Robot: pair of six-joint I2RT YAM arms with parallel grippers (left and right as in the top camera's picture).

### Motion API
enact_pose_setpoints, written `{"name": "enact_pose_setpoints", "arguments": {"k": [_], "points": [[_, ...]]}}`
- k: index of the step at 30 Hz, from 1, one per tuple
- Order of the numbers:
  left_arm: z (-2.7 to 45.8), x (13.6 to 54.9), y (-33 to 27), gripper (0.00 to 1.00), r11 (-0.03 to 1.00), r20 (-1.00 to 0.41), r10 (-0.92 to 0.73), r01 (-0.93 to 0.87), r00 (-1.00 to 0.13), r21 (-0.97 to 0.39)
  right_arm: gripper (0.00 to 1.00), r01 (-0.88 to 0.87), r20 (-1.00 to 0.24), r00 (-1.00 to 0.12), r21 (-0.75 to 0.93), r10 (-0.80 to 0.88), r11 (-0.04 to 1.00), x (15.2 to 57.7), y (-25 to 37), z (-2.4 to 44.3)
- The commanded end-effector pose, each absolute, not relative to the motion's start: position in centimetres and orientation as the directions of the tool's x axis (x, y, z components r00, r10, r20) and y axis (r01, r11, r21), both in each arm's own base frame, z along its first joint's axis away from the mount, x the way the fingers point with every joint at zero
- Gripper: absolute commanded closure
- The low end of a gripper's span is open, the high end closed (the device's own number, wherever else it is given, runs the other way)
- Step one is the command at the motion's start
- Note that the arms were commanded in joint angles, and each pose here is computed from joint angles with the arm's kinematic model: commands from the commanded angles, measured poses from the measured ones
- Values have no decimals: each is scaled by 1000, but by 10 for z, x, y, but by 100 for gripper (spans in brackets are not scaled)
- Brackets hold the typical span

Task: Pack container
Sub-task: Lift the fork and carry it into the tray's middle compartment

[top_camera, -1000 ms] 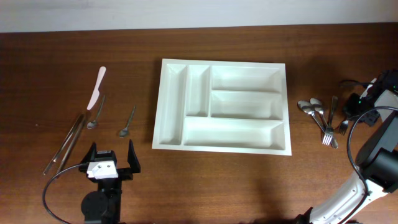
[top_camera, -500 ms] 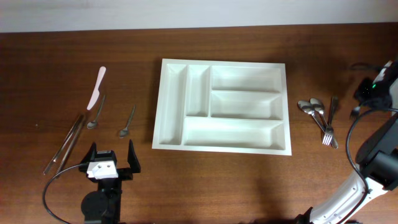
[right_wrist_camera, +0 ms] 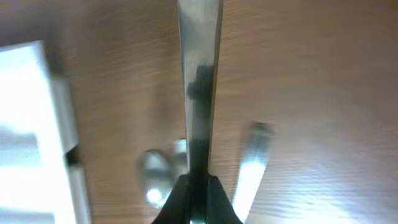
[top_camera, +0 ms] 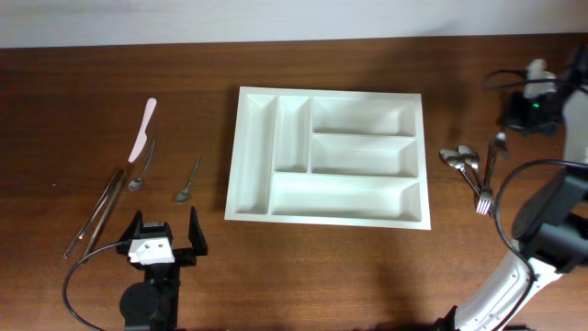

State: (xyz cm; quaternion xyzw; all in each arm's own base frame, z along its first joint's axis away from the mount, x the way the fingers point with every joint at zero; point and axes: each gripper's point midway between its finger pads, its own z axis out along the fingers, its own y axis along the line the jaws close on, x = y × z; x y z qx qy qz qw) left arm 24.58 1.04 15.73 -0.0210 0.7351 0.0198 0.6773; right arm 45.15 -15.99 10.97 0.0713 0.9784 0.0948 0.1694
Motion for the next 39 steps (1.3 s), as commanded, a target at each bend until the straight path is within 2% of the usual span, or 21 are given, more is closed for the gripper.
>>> {"name": "enact_pose_setpoints", "arguments": {"k": [1,12,16,21,29,34,39], "points": [[157,246,8,1,999,-997,-7,-43,-77,-4,96,-127,-366,-930,214,-41,969,467,-106,120],[157,246,7,1,999,-997,-7,-43,-77,-4,96,-536,-355,-817,174,-455,826,465,20,116],[157,246,8,1,999,-997,-7,-43,-77,-4,96,-724,-342,-679,163,-649,670,446,60,114],[157,246,8,1,999,-997,-7,-43,-77,-4,96,-845,-331,-533,162,-778,510,427,87,113],[157,246,8,1,999,-997,-7,-43,-77,-4,96,-946,-393,-312,215,-865,243,394,113,116],[157,246,7,1,999,-997,-7,-43,-77,-4,96,-966,-423,-227,213,-877,147,388,116,104],[157,246,8,1,999,-997,-7,-43,-77,-4,96,-967,-475,-225,217,-851,134,394,125,84]]}}
